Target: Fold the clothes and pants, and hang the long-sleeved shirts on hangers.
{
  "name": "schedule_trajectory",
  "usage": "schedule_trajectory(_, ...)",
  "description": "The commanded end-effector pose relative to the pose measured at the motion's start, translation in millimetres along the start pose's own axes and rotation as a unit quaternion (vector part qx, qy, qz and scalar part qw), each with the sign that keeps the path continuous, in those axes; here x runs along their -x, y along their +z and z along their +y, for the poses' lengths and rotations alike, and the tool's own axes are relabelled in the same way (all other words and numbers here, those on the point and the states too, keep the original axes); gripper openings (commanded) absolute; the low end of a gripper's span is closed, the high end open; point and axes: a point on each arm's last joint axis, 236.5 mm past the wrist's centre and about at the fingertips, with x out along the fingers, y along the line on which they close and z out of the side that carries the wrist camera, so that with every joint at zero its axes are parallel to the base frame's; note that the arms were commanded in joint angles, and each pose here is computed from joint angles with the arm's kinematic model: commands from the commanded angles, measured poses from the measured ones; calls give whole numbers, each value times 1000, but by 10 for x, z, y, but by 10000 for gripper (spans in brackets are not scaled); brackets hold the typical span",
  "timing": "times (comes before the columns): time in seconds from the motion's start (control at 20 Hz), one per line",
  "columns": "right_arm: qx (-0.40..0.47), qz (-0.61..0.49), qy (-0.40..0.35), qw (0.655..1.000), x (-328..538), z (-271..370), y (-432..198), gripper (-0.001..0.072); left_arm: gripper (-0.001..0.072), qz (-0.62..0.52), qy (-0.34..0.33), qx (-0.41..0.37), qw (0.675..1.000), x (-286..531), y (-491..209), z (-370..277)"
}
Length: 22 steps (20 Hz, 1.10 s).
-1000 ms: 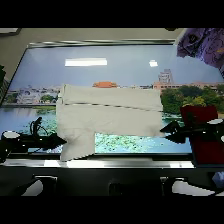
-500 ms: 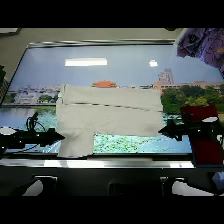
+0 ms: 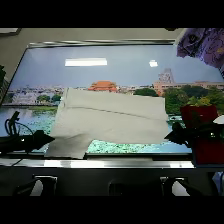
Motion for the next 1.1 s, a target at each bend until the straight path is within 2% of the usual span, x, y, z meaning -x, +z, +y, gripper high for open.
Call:
schedule_trajectory(0.0,-16,-4,-35,999,181,-51,-248,28,16,-65,14,9,998,300,-192,-89)
schedule_trajectory(0.25,4,-54,2,999,244,157,-58,28,15,-59,-22,-19,998,211,-34,-226)
schedule_trajectory(0.6,32,-112,65,991,337,504,625,28,15,-59,-48,-35,996,-115,925,-281)
schedule_trajectory(0.8,80,-120,35,989,150,659,978,28,16,-33,-44,-70,996,-460,1456,-405)
schedule_trajectory(1.05,76,-184,-16,980,287,603,1506,28,15,-24,-49,-94,994,-739,2109,-572)
